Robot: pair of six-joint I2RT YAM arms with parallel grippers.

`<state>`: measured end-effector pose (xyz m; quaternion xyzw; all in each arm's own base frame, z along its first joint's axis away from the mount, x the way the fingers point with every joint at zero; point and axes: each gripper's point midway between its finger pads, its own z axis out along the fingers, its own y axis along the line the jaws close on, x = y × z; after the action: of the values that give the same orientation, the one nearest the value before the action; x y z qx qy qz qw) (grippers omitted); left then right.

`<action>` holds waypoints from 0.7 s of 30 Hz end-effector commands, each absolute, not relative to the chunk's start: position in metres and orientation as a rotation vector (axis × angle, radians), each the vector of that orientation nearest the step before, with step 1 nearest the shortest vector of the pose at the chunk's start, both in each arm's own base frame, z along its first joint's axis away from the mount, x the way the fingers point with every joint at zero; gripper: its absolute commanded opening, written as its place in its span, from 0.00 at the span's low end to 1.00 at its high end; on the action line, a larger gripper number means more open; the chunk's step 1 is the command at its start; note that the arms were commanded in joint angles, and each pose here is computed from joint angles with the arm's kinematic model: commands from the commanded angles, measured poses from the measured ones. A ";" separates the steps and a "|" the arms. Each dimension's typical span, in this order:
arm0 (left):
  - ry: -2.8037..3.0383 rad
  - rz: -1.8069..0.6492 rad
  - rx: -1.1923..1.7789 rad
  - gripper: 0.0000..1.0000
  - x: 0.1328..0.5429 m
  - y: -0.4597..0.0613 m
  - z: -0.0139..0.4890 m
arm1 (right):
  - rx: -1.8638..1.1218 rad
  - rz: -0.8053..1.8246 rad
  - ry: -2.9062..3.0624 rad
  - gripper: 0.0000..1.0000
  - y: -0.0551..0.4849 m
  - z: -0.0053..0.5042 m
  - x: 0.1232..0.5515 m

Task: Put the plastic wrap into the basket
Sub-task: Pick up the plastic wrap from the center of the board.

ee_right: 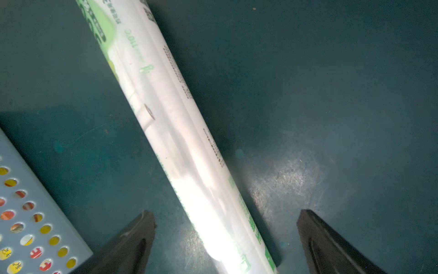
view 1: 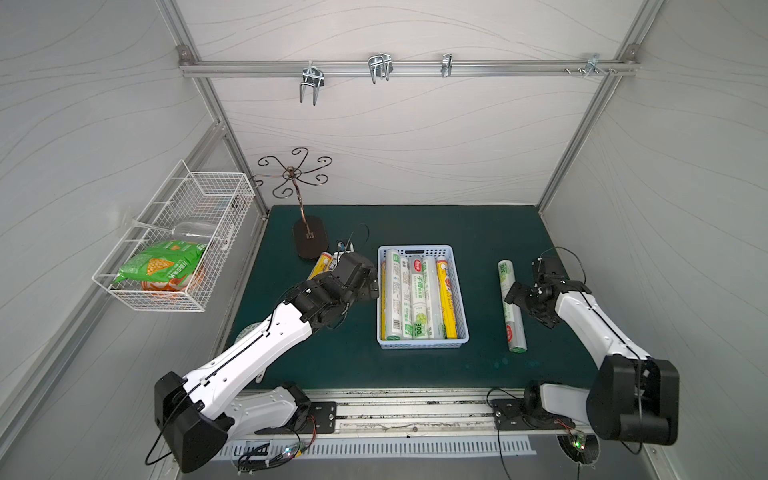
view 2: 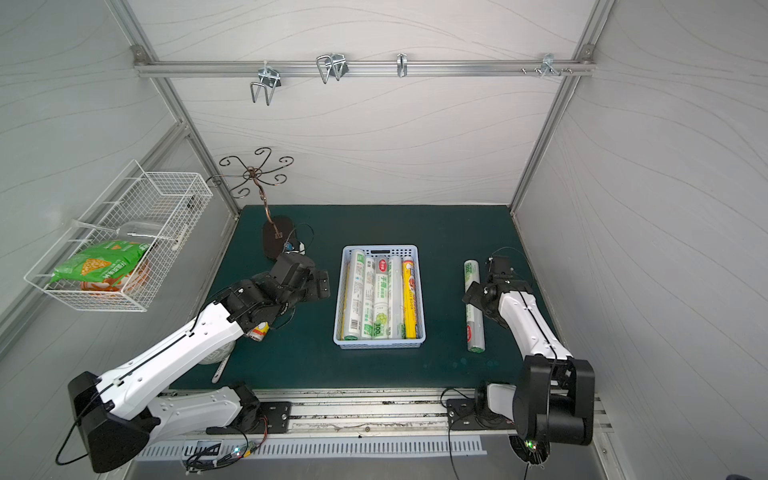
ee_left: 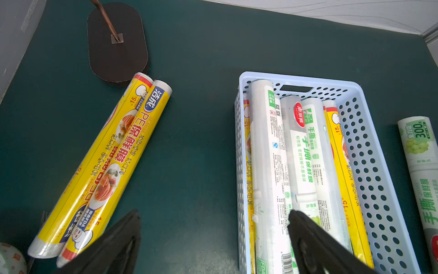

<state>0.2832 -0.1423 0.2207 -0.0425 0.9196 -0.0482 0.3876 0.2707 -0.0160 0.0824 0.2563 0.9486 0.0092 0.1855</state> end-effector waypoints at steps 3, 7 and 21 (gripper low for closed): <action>2.301 -0.182 -0.110 0.99 0.289 -0.148 0.232 | 0.698 0.026 2.731 0.98 -0.016 0.067 0.272; 2.302 -0.185 -0.112 0.99 0.289 -0.149 0.232 | 0.684 0.046 2.791 0.99 -0.012 0.056 0.273; 2.312 -0.184 -0.105 0.99 0.288 -0.149 0.228 | 0.598 0.303 2.902 0.95 0.025 0.036 0.278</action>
<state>0.2827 -0.1447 0.2178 -0.0410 0.9214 -0.0564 0.3824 0.2720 0.0140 0.0338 0.2130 0.9705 0.0753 0.0841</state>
